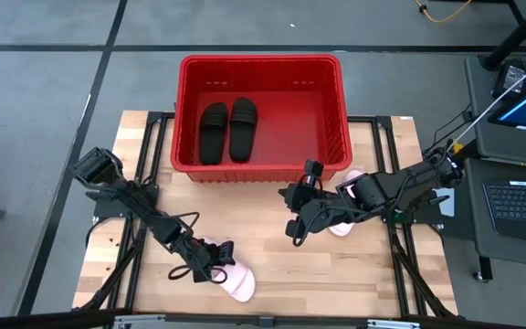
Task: Pick and place slides into bin
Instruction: Put the left pink slide into the red container
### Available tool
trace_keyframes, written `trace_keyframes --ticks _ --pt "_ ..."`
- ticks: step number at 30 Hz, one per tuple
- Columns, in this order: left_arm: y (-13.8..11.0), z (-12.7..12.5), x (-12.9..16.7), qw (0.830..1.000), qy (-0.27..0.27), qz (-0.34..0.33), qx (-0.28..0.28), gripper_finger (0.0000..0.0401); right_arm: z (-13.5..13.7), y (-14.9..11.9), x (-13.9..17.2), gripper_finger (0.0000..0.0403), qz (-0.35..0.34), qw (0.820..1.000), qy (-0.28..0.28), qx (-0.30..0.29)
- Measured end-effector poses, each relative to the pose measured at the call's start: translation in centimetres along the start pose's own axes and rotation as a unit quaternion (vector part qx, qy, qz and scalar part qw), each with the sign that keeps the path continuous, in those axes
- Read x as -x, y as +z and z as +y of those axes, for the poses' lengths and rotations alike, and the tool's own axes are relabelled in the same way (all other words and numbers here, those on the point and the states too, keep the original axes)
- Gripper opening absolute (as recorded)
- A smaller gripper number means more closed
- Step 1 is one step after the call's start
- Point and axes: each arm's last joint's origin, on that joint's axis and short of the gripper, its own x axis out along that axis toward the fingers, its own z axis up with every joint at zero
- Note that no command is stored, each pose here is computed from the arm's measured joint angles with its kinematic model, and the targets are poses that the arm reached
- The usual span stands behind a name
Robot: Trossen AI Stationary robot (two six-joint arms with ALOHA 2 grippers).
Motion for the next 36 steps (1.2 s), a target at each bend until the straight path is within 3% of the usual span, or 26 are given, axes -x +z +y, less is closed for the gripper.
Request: trace_keyframes --ticks 6,10,17,26,36 --pt "-0.4 0.3 -0.2 0.999 0.017 0.022 0.032 0.0016 0.0 0.0 0.0 0.0003 0.000 1.000 0.000 0.000" --pt "-1.0 0.6 -0.2 0.990 0.056 0.078 0.099 0.0008 0.0 0.0 0.0 0.0003 0.000 1.000 0.000 0.001" --pt "-1.2 1.9 0.5 0.965 0.141 0.159 0.150 0.0006 0.0 0.0 0.0 0.0003 0.000 1.000 0.000 0.005" --pt "-0.5 5.2 2.3 0.920 0.247 0.229 0.198 0.0005 0.0 0.0 0.0 0.0003 0.000 1.000 0.000 0.019" --pt "0.8 10.9 5.9 0.852 0.366 0.294 0.233 0.0004 0.3 0.0 0.5 0.0002 -0.017 0.999 -0.033 0.021"
